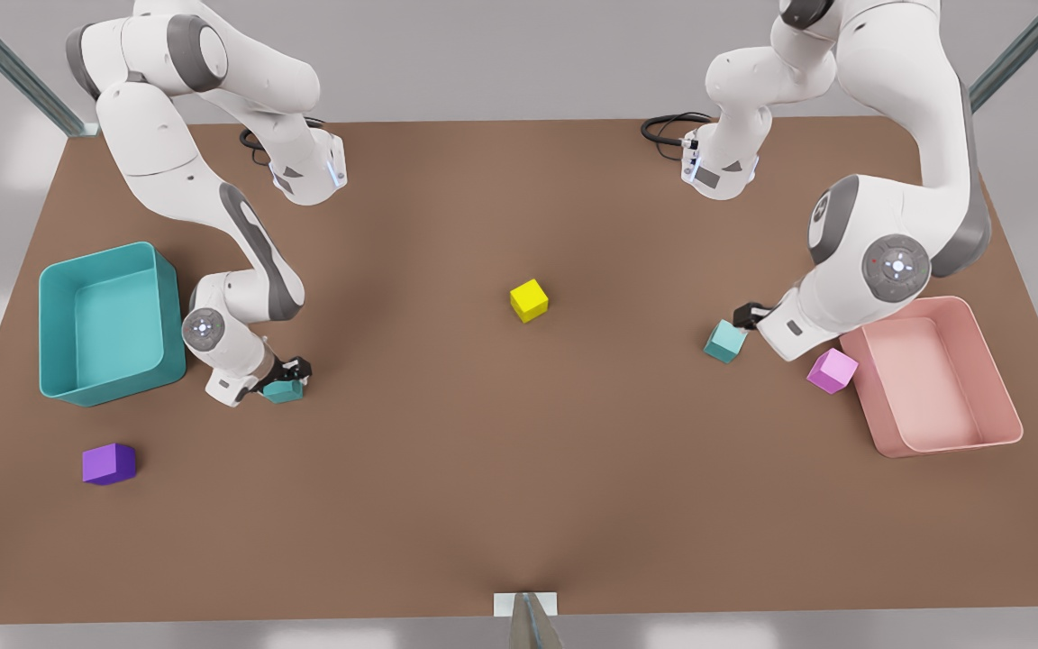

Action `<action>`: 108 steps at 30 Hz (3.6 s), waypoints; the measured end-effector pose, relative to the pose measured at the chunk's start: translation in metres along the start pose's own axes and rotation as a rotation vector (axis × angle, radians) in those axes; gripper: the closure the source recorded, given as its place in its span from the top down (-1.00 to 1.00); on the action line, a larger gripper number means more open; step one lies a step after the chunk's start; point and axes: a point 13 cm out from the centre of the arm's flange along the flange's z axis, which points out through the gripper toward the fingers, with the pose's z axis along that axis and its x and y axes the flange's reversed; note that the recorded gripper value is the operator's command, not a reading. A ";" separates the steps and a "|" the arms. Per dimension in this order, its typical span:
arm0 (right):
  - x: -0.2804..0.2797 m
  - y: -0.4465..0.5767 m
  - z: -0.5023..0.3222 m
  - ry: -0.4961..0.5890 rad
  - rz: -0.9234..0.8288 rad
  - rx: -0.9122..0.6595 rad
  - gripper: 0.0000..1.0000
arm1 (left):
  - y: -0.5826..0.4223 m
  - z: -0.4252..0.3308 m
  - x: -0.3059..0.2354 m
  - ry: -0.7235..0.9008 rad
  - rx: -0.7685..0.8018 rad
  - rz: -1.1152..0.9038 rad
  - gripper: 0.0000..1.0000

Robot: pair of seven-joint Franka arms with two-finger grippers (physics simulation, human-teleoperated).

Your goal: Stack the two blue cubes on top of each other

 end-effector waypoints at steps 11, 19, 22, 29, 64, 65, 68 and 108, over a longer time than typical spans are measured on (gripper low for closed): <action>0.007 0.002 0.012 -0.008 -0.014 -0.005 0.69 | 0.018 -0.004 -0.003 -0.017 0.005 0.005 1.00; -0.023 0.008 -0.066 -0.081 -0.065 0.033 0.00 | 0.018 -0.007 0.002 -0.007 0.002 0.015 1.00; -0.084 0.054 -0.192 -0.175 -0.160 0.068 -0.07 | 0.020 -0.008 0.003 -0.005 0.001 0.016 1.00; -0.145 0.416 -0.373 -0.286 -0.634 -0.067 -0.15 | 0.022 -0.008 0.004 0.000 0.000 0.017 1.00; -0.163 0.484 -0.332 -0.236 -0.607 0.002 1.00 | 0.018 0.252 0.025 0.067 -0.007 0.154 1.00; -0.172 0.404 -0.386 -0.235 -0.500 0.007 1.00 | 0.015 0.253 0.024 0.061 -0.009 0.166 0.99; -0.102 0.090 -0.440 -0.062 -0.057 0.035 1.00 | 0.016 0.258 0.033 0.061 -0.017 0.183 0.99; 0.149 -0.005 -0.342 0.111 0.190 0.106 1.00 | 0.028 0.354 0.073 0.099 -0.001 0.252 0.99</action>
